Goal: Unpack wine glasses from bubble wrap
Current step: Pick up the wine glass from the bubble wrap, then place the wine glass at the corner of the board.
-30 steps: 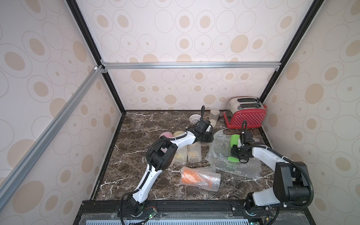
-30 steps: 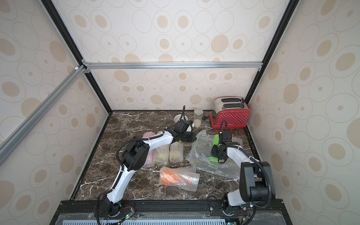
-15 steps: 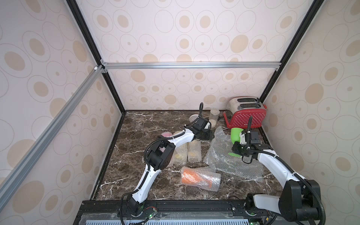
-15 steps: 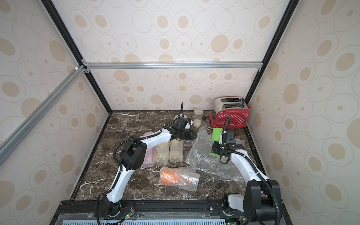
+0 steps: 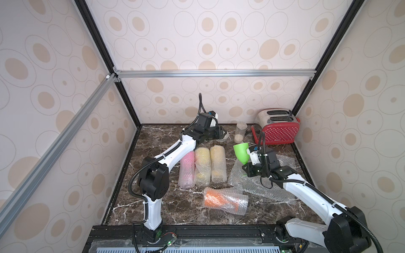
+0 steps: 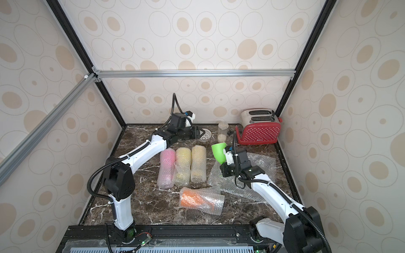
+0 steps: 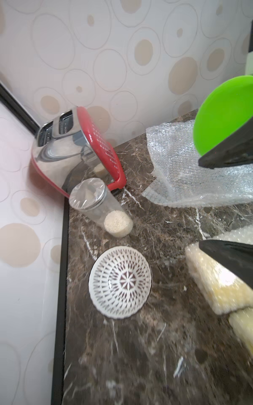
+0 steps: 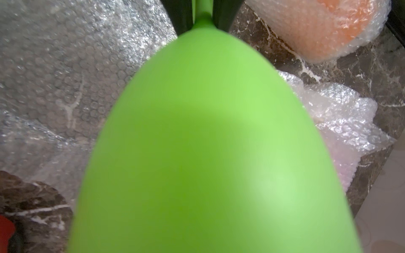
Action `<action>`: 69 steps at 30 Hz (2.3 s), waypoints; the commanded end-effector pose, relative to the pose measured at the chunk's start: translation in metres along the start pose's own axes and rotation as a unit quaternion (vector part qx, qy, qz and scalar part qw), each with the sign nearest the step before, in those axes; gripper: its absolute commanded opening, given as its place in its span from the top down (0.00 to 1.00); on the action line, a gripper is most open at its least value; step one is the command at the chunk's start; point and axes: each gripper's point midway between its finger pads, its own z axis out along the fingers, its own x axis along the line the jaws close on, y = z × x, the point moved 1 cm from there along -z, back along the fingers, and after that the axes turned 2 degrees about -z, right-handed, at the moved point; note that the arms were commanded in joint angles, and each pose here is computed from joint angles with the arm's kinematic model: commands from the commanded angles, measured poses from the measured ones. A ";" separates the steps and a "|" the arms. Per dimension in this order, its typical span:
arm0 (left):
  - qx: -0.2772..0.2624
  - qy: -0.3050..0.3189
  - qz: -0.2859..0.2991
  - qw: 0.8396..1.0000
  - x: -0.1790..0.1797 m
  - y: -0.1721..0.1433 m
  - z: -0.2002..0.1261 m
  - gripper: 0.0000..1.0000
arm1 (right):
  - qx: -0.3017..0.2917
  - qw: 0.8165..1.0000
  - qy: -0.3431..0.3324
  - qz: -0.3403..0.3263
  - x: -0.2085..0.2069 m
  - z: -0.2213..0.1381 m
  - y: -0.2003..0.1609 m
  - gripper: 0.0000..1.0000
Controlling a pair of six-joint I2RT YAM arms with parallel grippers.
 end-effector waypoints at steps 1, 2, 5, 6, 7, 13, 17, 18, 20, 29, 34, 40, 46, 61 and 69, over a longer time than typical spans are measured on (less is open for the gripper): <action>0.022 -0.023 0.006 0.999 0.005 -0.006 -0.014 0.45 | 0.002 0.996 -0.011 -0.087 0.017 0.005 0.009 0.82; 0.031 -0.042 0.009 0.999 0.000 -0.009 -0.018 0.45 | 0.011 0.994 -0.018 -0.110 0.021 0.007 0.007 0.82; 0.054 -0.066 0.023 0.996 -0.005 -0.020 -0.029 0.44 | 0.031 0.983 -0.034 -0.177 0.034 0.015 0.004 0.82; 0.062 -0.068 0.029 0.995 -0.005 -0.025 -0.032 0.44 | 0.033 0.979 -0.038 -0.197 0.039 0.016 0.005 0.82; 0.071 -0.066 0.035 0.995 -0.004 -0.030 -0.034 0.44 | 0.033 0.976 -0.042 -0.212 0.043 0.018 0.006 0.82; 0.102 -0.056 0.045 0.992 0.008 -0.051 -0.045 0.45 | 0.033 0.966 -0.034 -0.255 0.064 0.026 0.011 0.82; 0.102 -0.051 0.034 0.993 0.020 -0.056 -0.054 0.47 | 0.024 0.966 -0.020 -0.256 0.069 0.026 0.011 0.82; 0.099 -0.047 0.027 0.994 0.025 -0.056 -0.057 0.47 | 0.021 0.966 -0.017 -0.257 0.070 0.027 0.010 0.82; 0.092 -0.046 0.017 0.994 0.032 -0.053 -0.062 0.47 | 0.018 0.966 -0.012 -0.257 0.071 0.026 0.009 0.82; 0.113 -0.076 0.006 0.991 0.034 -0.073 -0.072 0.50 | -0.010 0.968 -0.019 -0.250 0.069 0.018 0.013 0.82; 0.117 -0.114 -0.003 0.987 0.025 -0.083 -0.076 0.51 | -0.013 0.968 -0.011 -0.251 0.072 0.020 0.016 0.82; 0.124 -0.101 0.000 0.987 0.032 -0.091 -0.074 0.53 | -0.021 0.966 -0.003 -0.257 0.078 0.021 0.023 0.82; 0.139 -0.098 -0.004 0.985 0.037 -0.099 -0.065 0.65 | -0.020 0.965 0.004 -0.262 0.082 0.021 0.027 0.82; 0.167 -0.100 0.005 0.981 0.034 -0.110 -0.049 0.79 | 0.010 0.955 -0.016 -0.295 0.080 0.029 0.021 0.82; 0.165 -0.091 0.007 0.982 0.036 -0.110 -0.050 1.00 | 0.007 0.956 -0.025 -0.294 0.077 0.028 0.020 0.81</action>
